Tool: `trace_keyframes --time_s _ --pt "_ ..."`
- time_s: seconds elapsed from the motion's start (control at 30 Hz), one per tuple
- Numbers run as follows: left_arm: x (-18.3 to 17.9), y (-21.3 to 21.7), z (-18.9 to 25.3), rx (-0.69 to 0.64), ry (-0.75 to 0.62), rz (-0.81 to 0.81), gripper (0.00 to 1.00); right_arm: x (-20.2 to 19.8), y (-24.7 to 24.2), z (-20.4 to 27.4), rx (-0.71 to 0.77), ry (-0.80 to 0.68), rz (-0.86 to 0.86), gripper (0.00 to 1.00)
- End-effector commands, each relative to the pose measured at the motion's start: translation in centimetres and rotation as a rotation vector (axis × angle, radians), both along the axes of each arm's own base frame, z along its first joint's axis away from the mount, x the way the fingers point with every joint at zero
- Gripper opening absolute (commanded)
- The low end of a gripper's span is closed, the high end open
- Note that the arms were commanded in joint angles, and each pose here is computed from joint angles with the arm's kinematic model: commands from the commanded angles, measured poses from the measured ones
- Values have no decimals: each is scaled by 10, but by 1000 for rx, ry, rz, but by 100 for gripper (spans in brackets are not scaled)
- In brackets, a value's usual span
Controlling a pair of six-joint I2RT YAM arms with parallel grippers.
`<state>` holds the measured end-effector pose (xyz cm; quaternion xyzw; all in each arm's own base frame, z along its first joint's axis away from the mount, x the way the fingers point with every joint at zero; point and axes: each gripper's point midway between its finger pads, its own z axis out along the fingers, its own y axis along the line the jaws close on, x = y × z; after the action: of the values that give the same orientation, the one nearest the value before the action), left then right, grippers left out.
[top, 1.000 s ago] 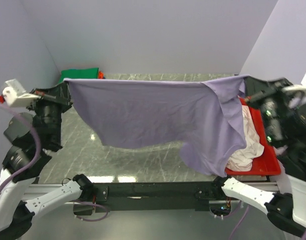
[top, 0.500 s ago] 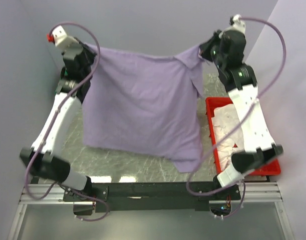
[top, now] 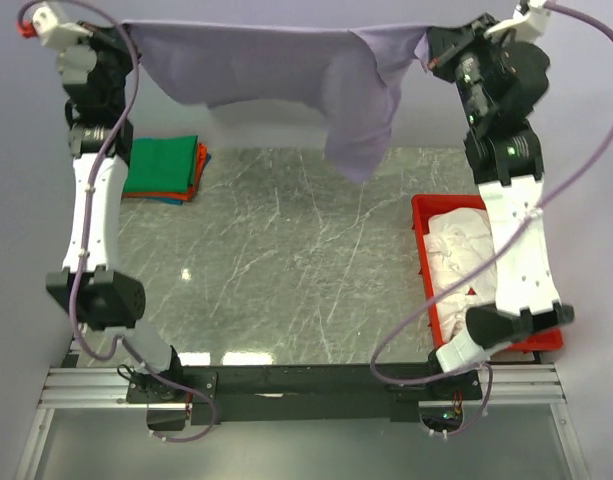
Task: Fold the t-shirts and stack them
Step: Flatten the tshirt out
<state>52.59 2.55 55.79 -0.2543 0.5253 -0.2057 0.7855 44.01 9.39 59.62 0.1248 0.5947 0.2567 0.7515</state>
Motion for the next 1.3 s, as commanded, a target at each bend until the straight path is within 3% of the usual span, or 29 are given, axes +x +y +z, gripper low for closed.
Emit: trace_keyframes --time_s 0.0,0.07,0.1,0.13,0.17,0.2,0.23,0.27,0.3,0.33,0.4,0.47,0.5,0.57,0.63,0.67,0.77,1.27 --pt "-50 10 38 -18 -132 -7 0 -49 -17 35 29 -125 -29 0" --pt "-53 10 -1 -45 -57 -13 0 -36 -11 -19 29 -1 -10 0" --pt "-45 10 -50 -83 35 -18 1 -50 -12 -26 35 7 2 0" --pt "-61 10 -55 -105 31 -16 1 -39 -6 -77 42 118 22 0" --pt "-64 9 -72 -129 49 -20 1 -43 -4 -96 49 156 35 0" --pt "-63 9 -128 -192 150 -19 1 -58 -5 -107 59 167 45 0" --pt "-76 9 -138 -220 159 -10 1 -55 0 -167 66 292 64 0" --pt "-82 10 -163 -251 210 3 1 -61 3 -191 74 332 77 0" --pt "-87 12 -216 -309 306 26 1 -74 1 -205 84 345 83 0" --pt "-100 12 -228 -333 316 39 1 -78 6 -262 87 453 99 0" --pt "-121 17 -287 -392 405 93 1 -94 7 -331 84 586 111 1" --pt "-137 22 -319 -443 452 141 1 -110 13 -375 65 684 158 10" --pt "-149 21 -346 -473 489 155 1 -116 15 -396 62 731 166 22" --pt "-161 26 -367 -488 510 195 1 -136 14 -447 30 853 179 36" --pt "-178 31 -391 -483 555 244 1 -153 8 -480 4 929 165 42" --pt "-182 33 -397 -482 564 262 1 -158 5 -483 2 930 154 48" --pt "-198 39 -415 -459 605 309 1 -170 2 -494 20 941 138 53" --pt "-203 32 -422 -439 633 269 1 -143 29 -517 69 996 148 54"
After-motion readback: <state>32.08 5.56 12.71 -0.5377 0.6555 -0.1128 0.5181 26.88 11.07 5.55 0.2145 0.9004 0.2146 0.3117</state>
